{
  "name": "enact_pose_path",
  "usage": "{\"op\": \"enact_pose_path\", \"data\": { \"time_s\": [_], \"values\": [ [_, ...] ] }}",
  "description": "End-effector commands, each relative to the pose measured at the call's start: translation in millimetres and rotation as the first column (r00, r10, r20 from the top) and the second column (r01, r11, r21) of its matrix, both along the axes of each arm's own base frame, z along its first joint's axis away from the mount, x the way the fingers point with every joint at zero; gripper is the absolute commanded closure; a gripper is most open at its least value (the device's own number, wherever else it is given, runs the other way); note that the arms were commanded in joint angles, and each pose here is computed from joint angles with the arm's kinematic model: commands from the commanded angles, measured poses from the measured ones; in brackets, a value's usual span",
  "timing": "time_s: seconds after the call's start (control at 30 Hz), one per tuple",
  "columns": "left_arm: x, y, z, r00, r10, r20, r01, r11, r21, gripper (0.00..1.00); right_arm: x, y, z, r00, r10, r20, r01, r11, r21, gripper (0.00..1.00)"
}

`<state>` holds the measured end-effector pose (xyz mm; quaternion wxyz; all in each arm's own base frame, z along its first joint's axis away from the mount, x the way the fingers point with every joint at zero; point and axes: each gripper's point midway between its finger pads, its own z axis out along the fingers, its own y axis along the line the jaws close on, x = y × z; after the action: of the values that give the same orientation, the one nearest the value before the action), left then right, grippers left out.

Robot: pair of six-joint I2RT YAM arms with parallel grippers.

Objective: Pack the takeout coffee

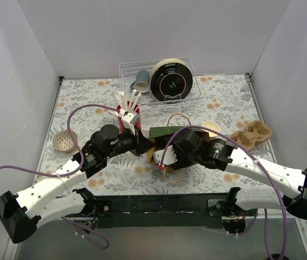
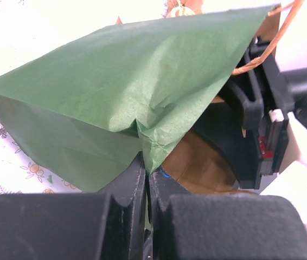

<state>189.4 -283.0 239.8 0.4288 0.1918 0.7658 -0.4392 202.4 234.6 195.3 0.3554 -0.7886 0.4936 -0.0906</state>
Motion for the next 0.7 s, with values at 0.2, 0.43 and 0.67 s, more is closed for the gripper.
{"op": "enact_pose_path", "data": {
  "time_s": [0.2,0.43,0.67],
  "values": [
    [-5.5,-3.7,15.0,1.000,-0.025,-0.014,0.025,0.999,-0.021,1.00,-7.1,-19.0,-5.3,0.999,0.023,0.036,-0.023,1.000,-0.009,0.89],
    [-7.9,-5.7,15.8,0.999,-0.042,-0.019,0.042,0.999,-0.028,1.00,-8.8,-14.0,-24.6,1.000,0.017,0.002,-0.017,1.000,-0.004,0.89],
    [-9.9,-6.7,17.1,0.998,-0.044,-0.046,0.043,0.998,-0.037,1.00,4.9,-16.5,-24.3,0.996,-0.090,0.029,0.087,0.992,0.086,0.90]
  ]
}}
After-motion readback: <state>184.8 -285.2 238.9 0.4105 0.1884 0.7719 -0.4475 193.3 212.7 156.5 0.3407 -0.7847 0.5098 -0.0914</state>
